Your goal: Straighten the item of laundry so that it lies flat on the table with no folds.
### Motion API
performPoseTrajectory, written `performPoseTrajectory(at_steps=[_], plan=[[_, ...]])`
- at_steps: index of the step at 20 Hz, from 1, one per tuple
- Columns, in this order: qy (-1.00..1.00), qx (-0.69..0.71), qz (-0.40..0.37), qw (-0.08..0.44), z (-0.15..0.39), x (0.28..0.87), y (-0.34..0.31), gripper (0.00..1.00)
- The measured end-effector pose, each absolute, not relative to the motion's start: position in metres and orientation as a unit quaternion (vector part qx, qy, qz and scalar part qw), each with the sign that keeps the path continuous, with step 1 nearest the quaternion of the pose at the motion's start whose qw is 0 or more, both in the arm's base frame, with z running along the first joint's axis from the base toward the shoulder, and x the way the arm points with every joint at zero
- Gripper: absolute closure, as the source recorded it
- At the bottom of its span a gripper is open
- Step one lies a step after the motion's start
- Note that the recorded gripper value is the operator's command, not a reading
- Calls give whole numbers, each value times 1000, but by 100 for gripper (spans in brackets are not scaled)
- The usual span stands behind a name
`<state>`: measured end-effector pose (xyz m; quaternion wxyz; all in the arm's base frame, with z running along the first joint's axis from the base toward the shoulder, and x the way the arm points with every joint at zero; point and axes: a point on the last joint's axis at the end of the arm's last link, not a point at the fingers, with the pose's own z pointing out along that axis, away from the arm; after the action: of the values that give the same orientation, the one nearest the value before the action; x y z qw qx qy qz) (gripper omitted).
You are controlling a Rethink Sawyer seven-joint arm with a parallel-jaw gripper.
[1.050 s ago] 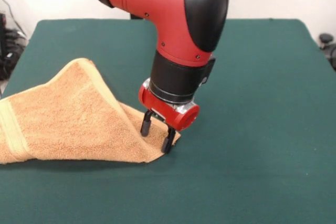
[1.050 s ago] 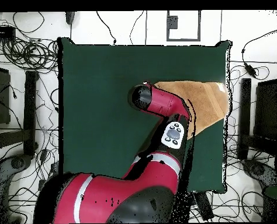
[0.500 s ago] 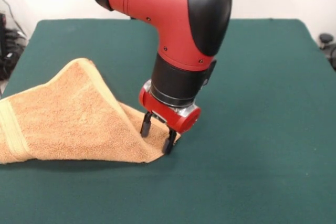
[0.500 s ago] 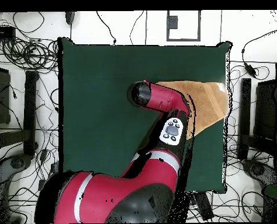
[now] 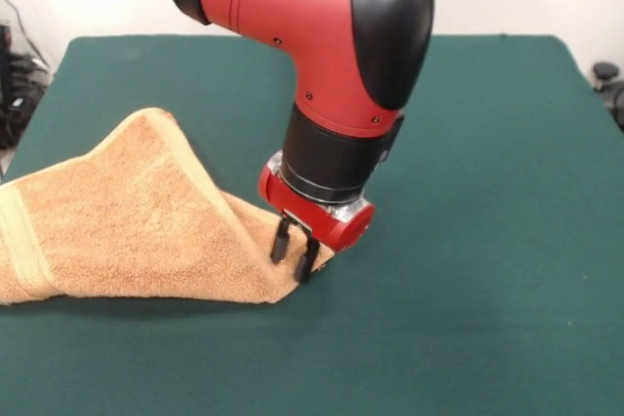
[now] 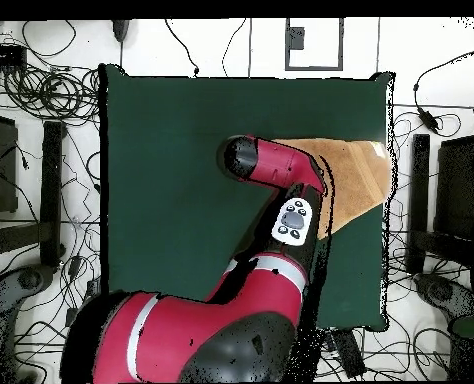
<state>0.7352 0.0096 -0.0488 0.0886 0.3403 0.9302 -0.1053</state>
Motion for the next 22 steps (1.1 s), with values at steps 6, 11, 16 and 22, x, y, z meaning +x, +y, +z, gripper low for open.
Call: performPoseTrajectory(at_steps=[6, 11, 16, 22], plan=[[931, 337, -108, 90, -50, 735, 11, 100], [931, 336, -110, 90, -50, 735, 12, 100], [928, 352, -98, 78, -38, 724, 10, 100], [920, 379, -89, 38, -2, 692, 10, 100]])
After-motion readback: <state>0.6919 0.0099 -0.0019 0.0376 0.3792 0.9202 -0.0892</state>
